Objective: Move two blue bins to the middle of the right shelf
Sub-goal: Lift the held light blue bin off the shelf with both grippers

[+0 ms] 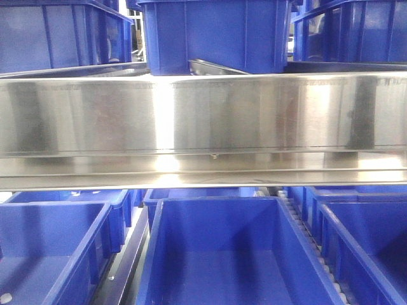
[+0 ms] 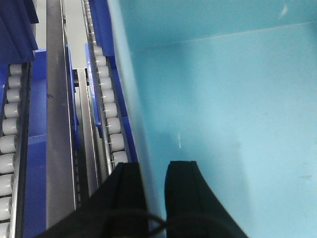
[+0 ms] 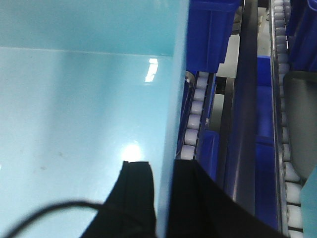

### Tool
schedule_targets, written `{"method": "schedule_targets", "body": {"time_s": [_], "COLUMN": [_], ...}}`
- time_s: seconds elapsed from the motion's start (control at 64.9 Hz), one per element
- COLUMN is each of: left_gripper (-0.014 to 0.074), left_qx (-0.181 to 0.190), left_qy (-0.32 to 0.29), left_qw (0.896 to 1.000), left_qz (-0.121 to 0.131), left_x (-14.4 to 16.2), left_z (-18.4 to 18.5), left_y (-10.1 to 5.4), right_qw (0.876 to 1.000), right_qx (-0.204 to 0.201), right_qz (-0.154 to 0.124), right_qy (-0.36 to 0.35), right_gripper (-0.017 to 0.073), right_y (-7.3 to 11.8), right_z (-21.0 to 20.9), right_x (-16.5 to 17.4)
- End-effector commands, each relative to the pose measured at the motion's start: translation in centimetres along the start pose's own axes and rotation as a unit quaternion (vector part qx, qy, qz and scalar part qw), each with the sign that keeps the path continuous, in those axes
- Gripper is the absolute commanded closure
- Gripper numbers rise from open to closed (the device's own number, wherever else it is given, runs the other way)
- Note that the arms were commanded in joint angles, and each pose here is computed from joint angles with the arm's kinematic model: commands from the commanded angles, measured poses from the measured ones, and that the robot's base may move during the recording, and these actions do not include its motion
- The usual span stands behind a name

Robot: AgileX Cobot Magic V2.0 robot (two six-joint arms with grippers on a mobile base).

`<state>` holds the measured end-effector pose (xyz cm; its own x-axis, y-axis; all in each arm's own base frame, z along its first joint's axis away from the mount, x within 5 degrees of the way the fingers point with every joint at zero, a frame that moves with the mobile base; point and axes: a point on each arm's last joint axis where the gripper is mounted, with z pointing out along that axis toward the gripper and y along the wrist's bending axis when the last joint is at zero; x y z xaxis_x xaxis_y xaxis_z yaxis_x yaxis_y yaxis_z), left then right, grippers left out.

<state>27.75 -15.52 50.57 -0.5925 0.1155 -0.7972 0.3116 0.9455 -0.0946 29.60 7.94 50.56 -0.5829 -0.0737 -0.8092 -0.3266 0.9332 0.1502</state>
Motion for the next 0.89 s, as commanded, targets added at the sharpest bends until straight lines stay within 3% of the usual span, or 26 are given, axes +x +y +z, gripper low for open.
{"method": "schedule_targets", "body": {"time_s": [0.0,0.879], "left_gripper": [0.0704,0.0704], "left_qx": [-0.012,-0.012], "left_qy": [-0.02,-0.02], "left_qw": [1.0,1.0], "left_qz": [0.014,0.014], "left_x": [-0.4,-0.4], "left_z": [-1.0,-1.0], "left_y": [0.3,0.3], "right_qw": [0.999,0.998], "right_qx": [0.026,0.028], "right_qz": [-0.014,-0.012], "right_qy": [-0.035,-0.047], "right_gripper": [0.0711,0.0711], "right_y": [-0.5,-0.9], "right_z": [-0.9,0.8], "right_x": [-0.7,-1.1]}}
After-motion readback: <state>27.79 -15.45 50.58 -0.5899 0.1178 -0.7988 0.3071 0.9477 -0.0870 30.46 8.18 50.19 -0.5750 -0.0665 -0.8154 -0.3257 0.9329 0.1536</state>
